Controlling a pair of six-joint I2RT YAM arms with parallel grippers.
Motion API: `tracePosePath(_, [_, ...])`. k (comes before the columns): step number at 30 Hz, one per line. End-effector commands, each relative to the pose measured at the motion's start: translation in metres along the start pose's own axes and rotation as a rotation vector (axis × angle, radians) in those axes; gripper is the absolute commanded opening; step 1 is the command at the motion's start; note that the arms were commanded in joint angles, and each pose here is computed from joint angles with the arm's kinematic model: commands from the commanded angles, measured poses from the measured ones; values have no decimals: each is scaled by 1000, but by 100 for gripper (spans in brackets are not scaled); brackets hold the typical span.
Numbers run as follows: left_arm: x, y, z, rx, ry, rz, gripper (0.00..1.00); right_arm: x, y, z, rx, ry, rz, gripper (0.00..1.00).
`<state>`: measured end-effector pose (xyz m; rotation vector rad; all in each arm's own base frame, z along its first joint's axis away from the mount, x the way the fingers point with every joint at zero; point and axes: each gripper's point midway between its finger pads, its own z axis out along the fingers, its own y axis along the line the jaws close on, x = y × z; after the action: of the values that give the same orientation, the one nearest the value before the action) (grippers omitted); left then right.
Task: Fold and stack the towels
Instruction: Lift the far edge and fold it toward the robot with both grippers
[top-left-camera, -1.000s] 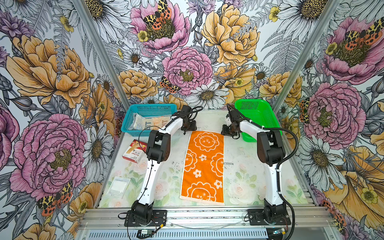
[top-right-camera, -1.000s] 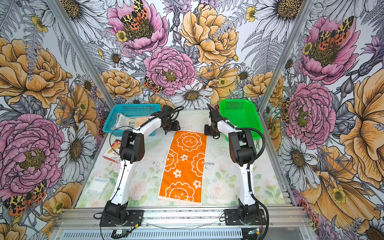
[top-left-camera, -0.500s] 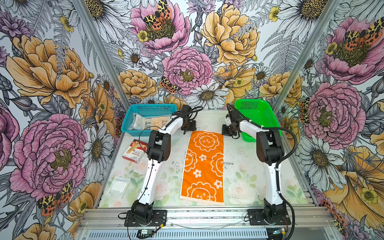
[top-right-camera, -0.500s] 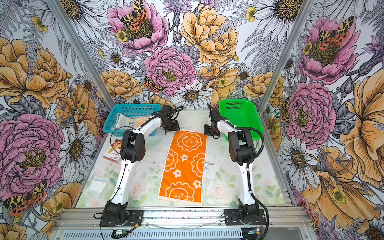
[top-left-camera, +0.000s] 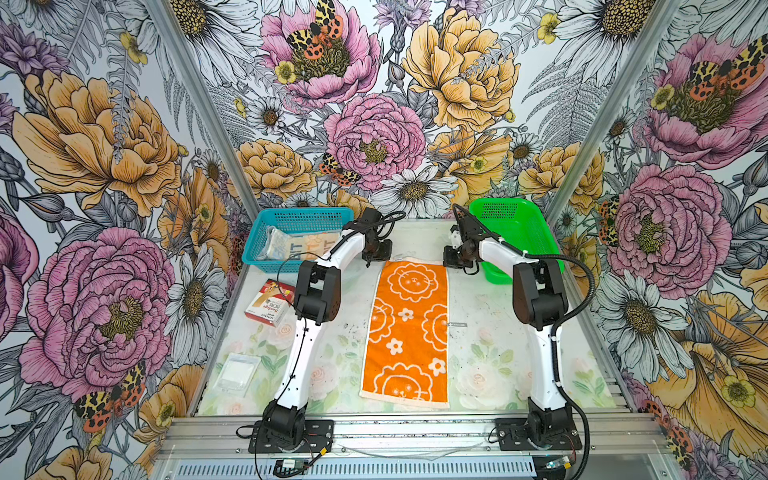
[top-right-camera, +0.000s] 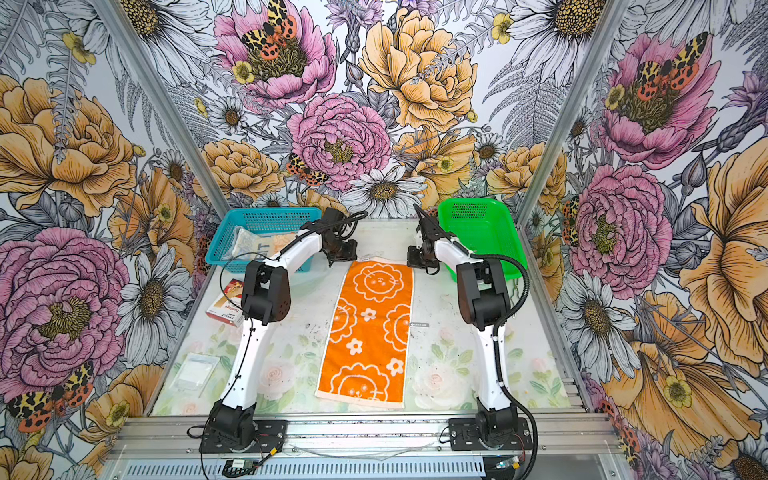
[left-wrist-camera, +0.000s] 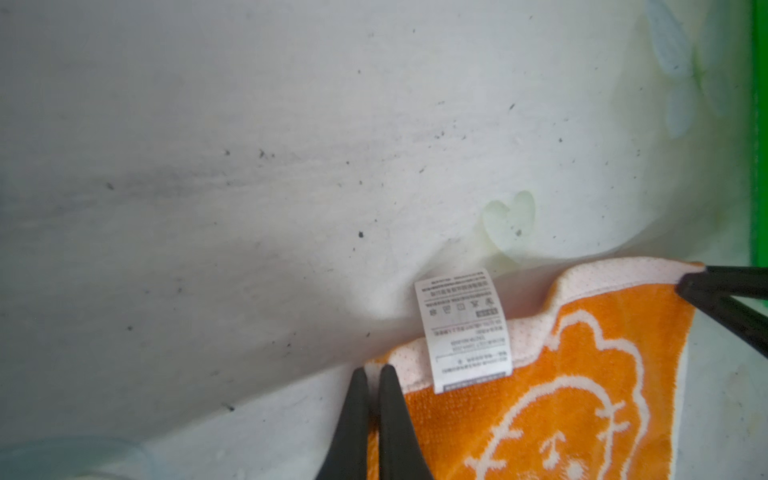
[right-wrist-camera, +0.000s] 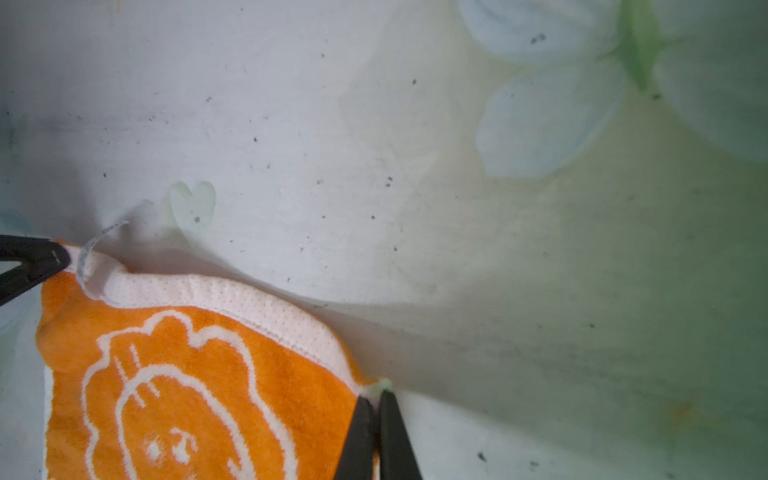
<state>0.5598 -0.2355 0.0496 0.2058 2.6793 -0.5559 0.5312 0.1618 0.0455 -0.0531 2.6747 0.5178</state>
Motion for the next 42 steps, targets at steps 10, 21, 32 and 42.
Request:
tracePosePath(10, [-93, -21, -87, 22, -270, 123, 0, -83, 30, -42, -135, -196, -115, 0])
tracePosePath(21, [-76, -37, -145, 9, -230, 187, 0, -63, 63, -99, -187, -219, -198, 0])
tracePosePath(32, [-20, -22, -192, -69, -162, 159, 0, 5, 82, -126, -175, -178, -241, 0])
tracePosePath(42, [78, -18, -192, 3, -85, 65, 0, 72, 88, -115, -150, -116, -237, 0])
